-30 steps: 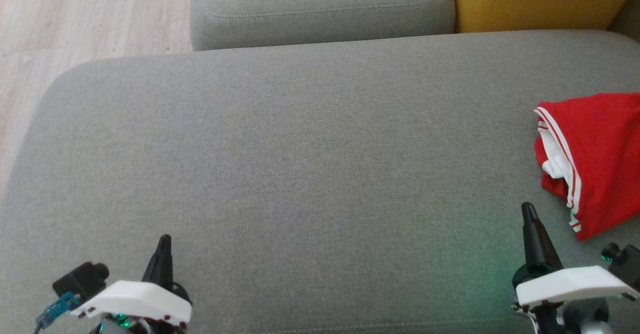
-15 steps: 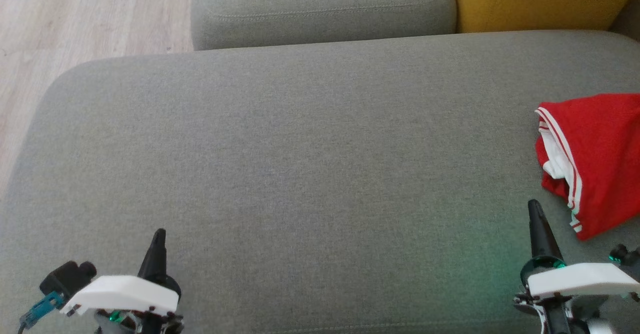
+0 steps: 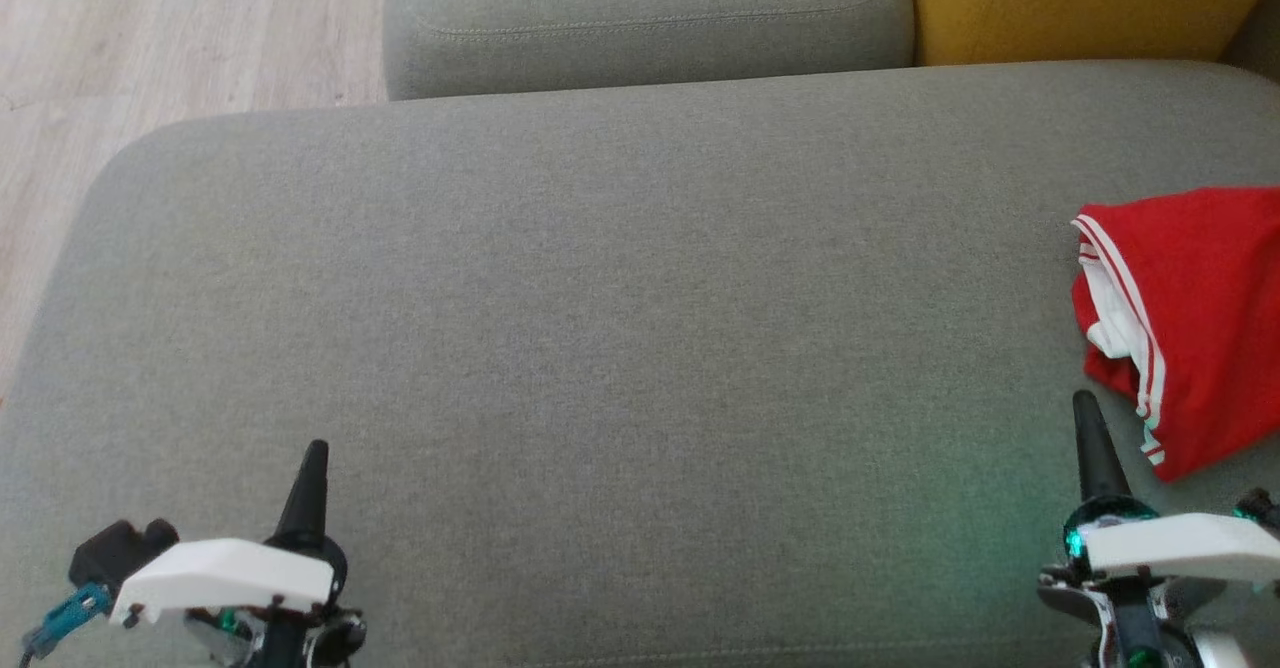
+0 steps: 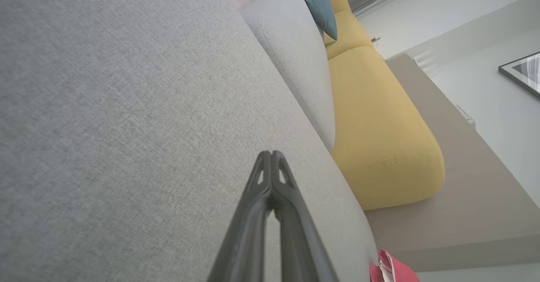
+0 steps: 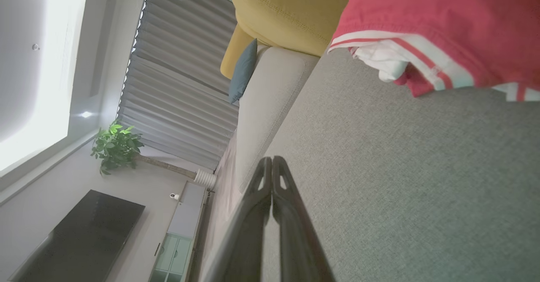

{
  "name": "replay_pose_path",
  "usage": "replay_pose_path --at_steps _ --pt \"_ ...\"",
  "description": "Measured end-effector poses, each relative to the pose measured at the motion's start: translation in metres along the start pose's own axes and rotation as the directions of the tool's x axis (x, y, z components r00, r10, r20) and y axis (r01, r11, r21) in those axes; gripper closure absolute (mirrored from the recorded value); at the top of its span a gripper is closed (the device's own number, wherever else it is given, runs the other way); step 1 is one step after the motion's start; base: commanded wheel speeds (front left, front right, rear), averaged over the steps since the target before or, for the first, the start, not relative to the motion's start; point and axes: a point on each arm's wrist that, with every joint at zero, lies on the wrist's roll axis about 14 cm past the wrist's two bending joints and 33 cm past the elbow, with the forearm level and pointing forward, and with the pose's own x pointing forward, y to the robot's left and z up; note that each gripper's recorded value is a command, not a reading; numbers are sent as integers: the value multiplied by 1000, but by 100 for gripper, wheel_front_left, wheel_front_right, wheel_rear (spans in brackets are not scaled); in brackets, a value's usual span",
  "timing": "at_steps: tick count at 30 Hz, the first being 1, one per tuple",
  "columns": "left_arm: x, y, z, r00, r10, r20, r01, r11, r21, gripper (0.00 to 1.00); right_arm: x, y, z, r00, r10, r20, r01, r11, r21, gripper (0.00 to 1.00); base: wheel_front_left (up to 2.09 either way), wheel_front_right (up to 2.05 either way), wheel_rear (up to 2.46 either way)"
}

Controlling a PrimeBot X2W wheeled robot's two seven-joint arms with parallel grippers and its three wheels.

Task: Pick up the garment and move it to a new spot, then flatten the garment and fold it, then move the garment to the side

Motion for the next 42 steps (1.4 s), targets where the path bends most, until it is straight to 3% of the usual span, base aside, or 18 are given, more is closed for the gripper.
replay_pose_path --at_steps 13,26,42 --pt "3 -1 8 1000 -19 11 21 986 -166 100 3 -3 3 1000 -7 12 5 989 151 100 0 0 0" --pt "7 -8 17 998 -57 36 65 947 -315 100 9 -2 11 999 -4 37 -6 958 286 100 0 0 0" --pt "11 -19 32 989 -117 92 147 850 -506 100 17 -1 20 998 -2 68 -30 883 468 100 0 0 0"
